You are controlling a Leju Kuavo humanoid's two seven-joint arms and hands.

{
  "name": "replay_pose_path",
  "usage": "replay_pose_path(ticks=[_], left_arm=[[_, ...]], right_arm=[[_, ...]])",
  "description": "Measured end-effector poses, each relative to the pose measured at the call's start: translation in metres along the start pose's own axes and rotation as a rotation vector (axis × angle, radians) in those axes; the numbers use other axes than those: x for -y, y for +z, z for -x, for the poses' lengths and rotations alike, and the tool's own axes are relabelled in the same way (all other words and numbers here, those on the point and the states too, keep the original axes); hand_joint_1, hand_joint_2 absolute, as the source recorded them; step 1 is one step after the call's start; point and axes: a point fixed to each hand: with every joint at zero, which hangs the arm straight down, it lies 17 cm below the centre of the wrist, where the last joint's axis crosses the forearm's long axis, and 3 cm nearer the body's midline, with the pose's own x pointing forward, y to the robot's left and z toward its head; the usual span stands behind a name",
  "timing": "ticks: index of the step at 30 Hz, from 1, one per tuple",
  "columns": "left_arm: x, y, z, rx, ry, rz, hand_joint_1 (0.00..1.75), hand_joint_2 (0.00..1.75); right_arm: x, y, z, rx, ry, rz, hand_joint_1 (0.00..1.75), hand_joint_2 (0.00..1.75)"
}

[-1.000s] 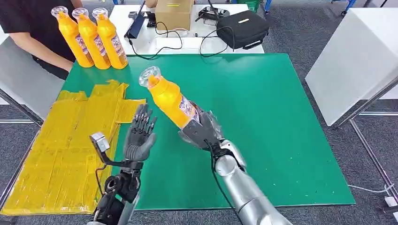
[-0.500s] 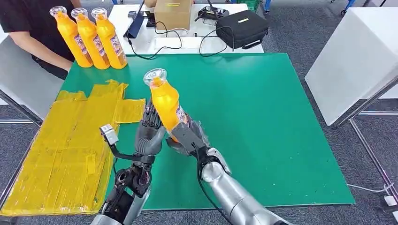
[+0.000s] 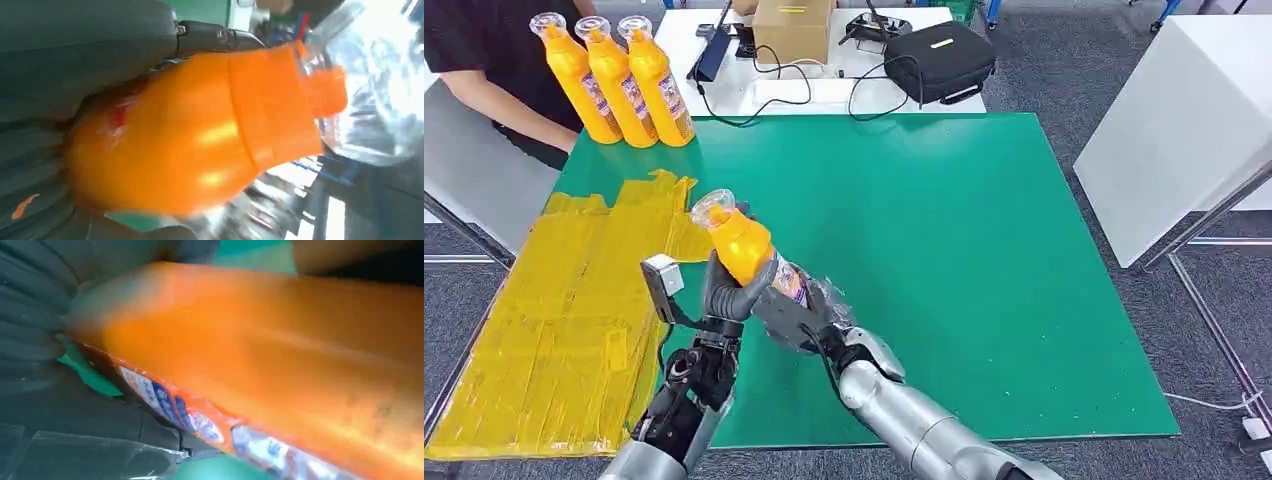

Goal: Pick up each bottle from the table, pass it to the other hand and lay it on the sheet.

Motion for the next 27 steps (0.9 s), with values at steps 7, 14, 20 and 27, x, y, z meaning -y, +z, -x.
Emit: replay_pose_path(ticks=[7, 14, 20, 27], left_arm=[[-0.013, 0.001, 0.022, -0.059, -0.108, -0.007, 0.00, 1.75], [-0.036, 0.017, 0.051, -0.156, -0.213, 0.051, 1.75, 1.75], [-0.044, 0.022, 0.053, -0.150, -0.186, 0.071, 1.75, 1.75], [-0.050, 0.031, 0.057, -0.162, -0.141, 0.070, 1.75, 1.75]], right_arm=[[-0.012, 0.003, 0.007, -0.015, 0.114, -0.044, 1.75, 1.75], [-0.023, 0.008, 0.015, -0.006, 0.249, -0.086, 1.75, 1.75], [-0.027, 0.009, 0.015, 0.013, 0.290, -0.104, 1.75, 1.75], [-0.029, 0.010, 0.017, 0.029, 0.320, -0.121, 1.75, 1.75]])
